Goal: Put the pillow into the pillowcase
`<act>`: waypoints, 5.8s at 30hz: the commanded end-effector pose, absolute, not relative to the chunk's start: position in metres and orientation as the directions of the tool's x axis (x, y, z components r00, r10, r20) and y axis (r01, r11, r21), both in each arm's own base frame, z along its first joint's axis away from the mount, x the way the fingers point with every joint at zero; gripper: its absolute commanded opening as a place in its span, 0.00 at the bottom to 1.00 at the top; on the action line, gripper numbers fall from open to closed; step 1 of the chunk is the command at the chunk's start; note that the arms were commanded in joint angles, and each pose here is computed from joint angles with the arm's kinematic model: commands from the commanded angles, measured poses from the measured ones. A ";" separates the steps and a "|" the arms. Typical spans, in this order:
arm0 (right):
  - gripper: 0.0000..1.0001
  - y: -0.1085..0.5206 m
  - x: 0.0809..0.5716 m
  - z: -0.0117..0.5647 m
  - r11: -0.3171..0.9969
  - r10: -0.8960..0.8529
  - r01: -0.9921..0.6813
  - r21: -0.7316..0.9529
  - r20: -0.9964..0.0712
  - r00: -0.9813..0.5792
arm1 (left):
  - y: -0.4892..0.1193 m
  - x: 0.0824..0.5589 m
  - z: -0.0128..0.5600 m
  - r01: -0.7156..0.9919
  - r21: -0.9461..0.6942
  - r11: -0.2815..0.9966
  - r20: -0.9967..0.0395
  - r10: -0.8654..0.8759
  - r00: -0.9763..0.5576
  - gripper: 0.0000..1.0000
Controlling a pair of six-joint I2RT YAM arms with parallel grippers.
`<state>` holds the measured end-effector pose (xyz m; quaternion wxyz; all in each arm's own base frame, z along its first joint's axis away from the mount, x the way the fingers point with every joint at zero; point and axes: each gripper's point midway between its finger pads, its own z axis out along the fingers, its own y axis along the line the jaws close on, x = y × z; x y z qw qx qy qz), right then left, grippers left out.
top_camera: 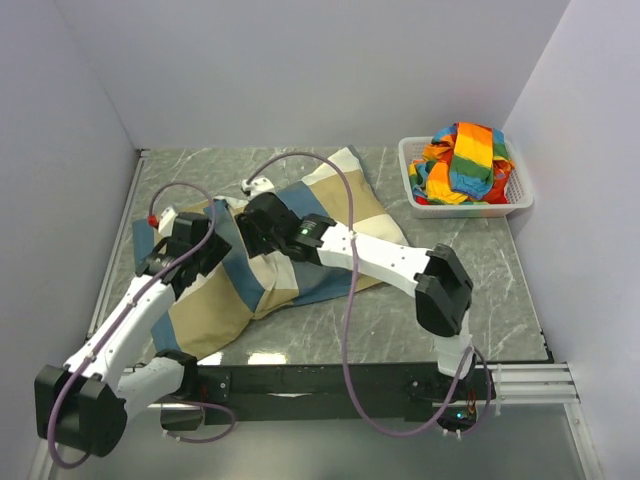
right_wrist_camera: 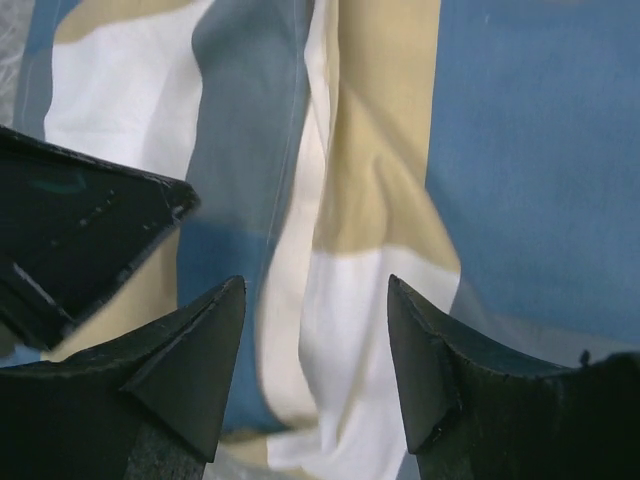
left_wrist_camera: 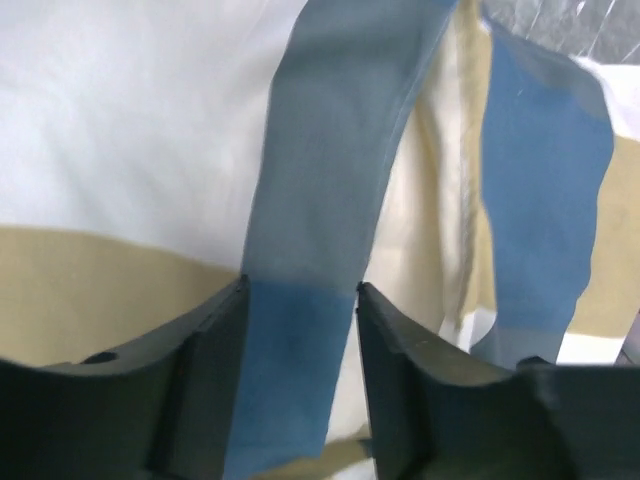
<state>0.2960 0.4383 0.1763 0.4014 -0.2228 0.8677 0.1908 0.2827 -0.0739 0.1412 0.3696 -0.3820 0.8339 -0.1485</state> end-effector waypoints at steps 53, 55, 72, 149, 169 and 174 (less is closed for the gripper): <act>0.00 0.445 0.339 0.237 0.604 0.021 -0.582 0.545 -0.741 -0.672 | -0.127 0.306 0.176 -0.378 -0.514 0.770 -0.588 -0.637 -0.499 0.26; 0.00 0.446 0.338 0.237 0.603 0.022 -0.583 0.544 -0.742 -0.670 | -0.104 0.320 0.188 -0.422 -0.504 0.754 -0.614 -0.656 -0.439 0.36; 0.00 0.451 0.346 0.229 0.621 0.001 -0.581 0.526 -0.742 -0.670 | -0.051 0.406 0.161 -0.569 -0.287 0.770 -0.707 -0.571 -0.416 0.44; 0.00 0.494 0.337 0.272 0.552 -0.027 -0.694 0.461 -0.822 -0.568 | -0.052 0.438 0.149 -0.348 -0.703 0.620 -0.427 -0.759 -0.491 0.07; 0.00 0.519 0.315 0.213 0.562 -0.147 -0.704 0.434 -0.786 -0.601 | -0.085 0.471 0.121 -0.263 -0.761 0.593 -0.296 -0.678 -0.673 0.55; 0.00 0.514 0.323 0.222 0.579 -0.125 -0.694 0.428 -0.795 -0.594 | -0.073 0.460 0.128 -0.285 -0.752 0.594 -0.321 -0.708 -0.629 0.50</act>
